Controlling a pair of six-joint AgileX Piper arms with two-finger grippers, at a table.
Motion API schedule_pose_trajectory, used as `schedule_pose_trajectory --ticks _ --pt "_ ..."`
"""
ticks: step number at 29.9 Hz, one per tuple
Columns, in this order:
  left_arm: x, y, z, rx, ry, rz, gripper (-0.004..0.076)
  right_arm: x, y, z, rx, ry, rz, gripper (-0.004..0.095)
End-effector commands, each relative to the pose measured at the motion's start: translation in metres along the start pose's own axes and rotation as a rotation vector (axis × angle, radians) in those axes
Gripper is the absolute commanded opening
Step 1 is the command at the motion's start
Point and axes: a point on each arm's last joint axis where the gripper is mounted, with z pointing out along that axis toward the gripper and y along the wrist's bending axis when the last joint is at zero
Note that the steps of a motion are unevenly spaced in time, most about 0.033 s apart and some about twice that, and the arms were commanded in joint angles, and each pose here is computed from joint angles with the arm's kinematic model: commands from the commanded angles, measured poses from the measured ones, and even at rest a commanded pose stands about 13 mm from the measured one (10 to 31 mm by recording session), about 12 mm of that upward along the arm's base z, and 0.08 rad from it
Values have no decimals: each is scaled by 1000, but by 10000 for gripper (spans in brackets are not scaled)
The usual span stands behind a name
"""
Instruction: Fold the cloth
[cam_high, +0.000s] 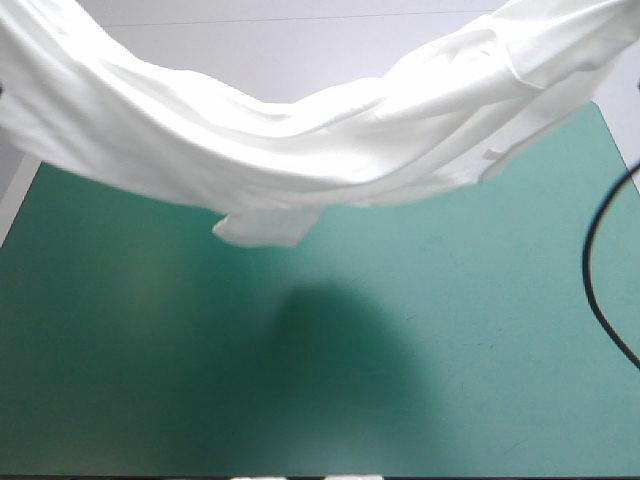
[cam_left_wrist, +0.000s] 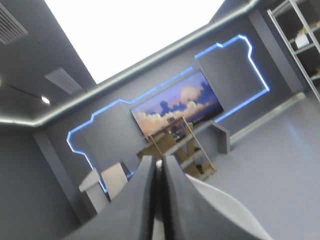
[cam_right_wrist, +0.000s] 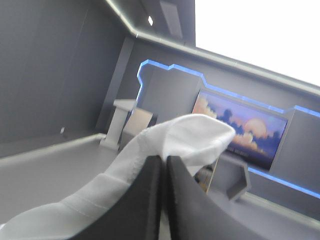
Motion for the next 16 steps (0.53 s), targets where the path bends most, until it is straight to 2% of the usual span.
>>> schedule_pose_trajectory --ticks 1,4,7,12,16 --pt "-28 13 -28 -86 -137 0 19 -41 -2 -39 61 -198 -41 -13" --pt "-37 16 -39 -102 -169 10 19 -54 -1 -57 63 -234 -55 -13" --pt "-34 15 -35 -83 -142 10 19 -54 1 -61 48 -209 -58 -13" --pt "-6 2 -2 23 18 -20 19 -33 5 -46 1 -86 -41 -13" --pt "36 -16 39 117 182 -70 19 6 8 -20 -46 74 -4 -13"
